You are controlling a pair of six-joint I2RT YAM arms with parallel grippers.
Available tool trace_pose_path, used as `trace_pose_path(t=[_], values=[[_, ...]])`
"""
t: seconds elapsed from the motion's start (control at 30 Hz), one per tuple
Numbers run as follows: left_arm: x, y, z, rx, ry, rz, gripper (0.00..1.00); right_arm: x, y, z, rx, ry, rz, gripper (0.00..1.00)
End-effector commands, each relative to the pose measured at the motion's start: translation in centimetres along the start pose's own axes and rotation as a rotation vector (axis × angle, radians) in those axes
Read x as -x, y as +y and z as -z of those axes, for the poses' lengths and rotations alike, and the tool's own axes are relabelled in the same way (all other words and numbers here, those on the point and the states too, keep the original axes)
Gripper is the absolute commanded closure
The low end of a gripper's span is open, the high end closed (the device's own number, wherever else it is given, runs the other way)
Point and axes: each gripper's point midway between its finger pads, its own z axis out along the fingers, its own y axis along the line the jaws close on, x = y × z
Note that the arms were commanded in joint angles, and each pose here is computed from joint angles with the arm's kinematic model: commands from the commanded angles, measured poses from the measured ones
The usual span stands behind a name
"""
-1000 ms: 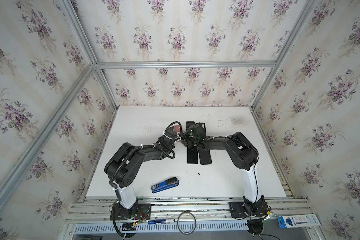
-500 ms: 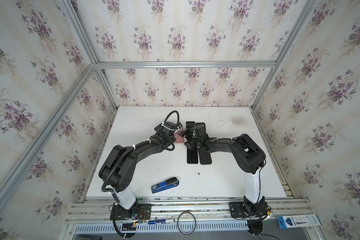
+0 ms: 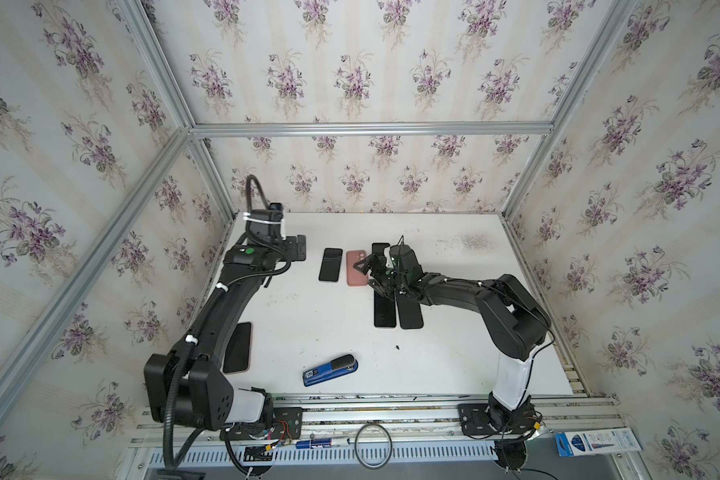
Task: Take the phone out of the phone case
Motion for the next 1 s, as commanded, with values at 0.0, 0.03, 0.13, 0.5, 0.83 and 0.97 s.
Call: trace_pose_path(t=[0.0, 0.03, 0.13, 0.5, 0.83, 0.97], values=[[-5.7, 1.8, 1.6, -0.028, 0.184, 0.257, 0.0, -0.4, 2.9, 2.7, 0.032, 0.003, 0.227, 0.01], [-6.7, 2.7, 2.1, -0.01, 0.194, 0.288, 0.0, -0.6, 3.4, 3.9, 0.018, 0.002, 0.285, 0.0], [-9.4, 4.8, 4.0, 0.071, 0.209, 0.346, 0.0, -1.1, 4.3, 7.5, -0.011, -0.005, 0.427, 0.0], [-22.9, 8.7, 6.0, 0.385, 0.502, 0.933, 0.0, -4.2, 3.6, 13.8, -0.001, 0.02, 0.535, 0.0], [-27.7, 11.2, 6.0, 0.585, 0.608, 1.165, 0.0, -5.3, 1.6, 15.1, -0.016, 0.017, 0.508, 0.0], [-28.4, 11.4, 4.8, 0.543, 0.619, 1.242, 0.0, -5.7, 1.3, 15.3, -0.019, 0.029, 0.499, 0.0]])
